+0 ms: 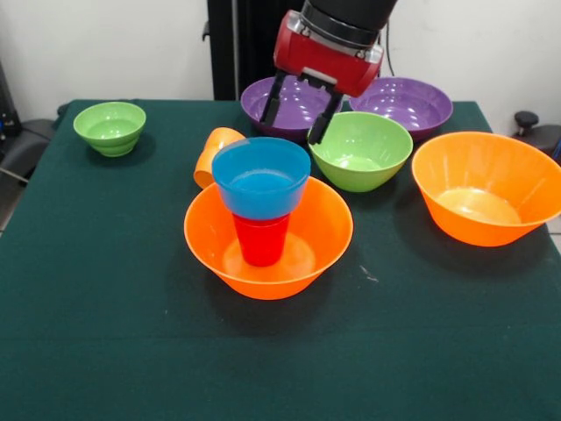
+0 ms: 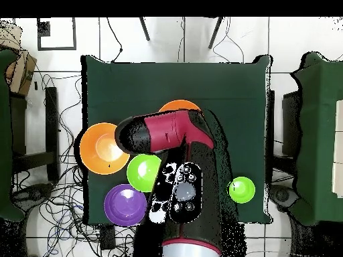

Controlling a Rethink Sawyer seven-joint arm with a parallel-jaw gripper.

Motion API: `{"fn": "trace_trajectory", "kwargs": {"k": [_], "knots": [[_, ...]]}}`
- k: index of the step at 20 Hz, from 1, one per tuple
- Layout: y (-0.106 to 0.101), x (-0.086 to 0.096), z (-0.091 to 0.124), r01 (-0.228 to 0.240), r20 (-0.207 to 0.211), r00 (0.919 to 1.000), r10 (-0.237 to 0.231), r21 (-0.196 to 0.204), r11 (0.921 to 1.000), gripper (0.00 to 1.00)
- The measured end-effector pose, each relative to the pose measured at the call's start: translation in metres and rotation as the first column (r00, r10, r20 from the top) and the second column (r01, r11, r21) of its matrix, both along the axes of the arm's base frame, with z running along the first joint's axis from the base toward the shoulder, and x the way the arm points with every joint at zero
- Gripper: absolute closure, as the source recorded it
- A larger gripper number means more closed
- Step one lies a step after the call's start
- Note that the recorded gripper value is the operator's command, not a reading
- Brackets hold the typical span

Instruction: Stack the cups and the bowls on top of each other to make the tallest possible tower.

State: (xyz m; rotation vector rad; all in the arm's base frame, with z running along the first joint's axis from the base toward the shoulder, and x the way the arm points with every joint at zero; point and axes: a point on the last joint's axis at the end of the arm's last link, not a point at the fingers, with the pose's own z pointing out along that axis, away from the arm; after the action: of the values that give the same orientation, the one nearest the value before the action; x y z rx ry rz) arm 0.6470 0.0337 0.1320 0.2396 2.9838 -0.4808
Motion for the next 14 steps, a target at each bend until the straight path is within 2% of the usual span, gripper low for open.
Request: {"fn": "trace_trajectory", "kwargs": {"k": [8,14], "knots": [[-0.017,-0.004,0.009,0.016,0.043,0.9989,-0.016,0.010,0.9998,0.00],[-0.034,-0.011,0.010,0.038,0.056,0.9977,-0.039,0.017,0.9991,0.00]]}}
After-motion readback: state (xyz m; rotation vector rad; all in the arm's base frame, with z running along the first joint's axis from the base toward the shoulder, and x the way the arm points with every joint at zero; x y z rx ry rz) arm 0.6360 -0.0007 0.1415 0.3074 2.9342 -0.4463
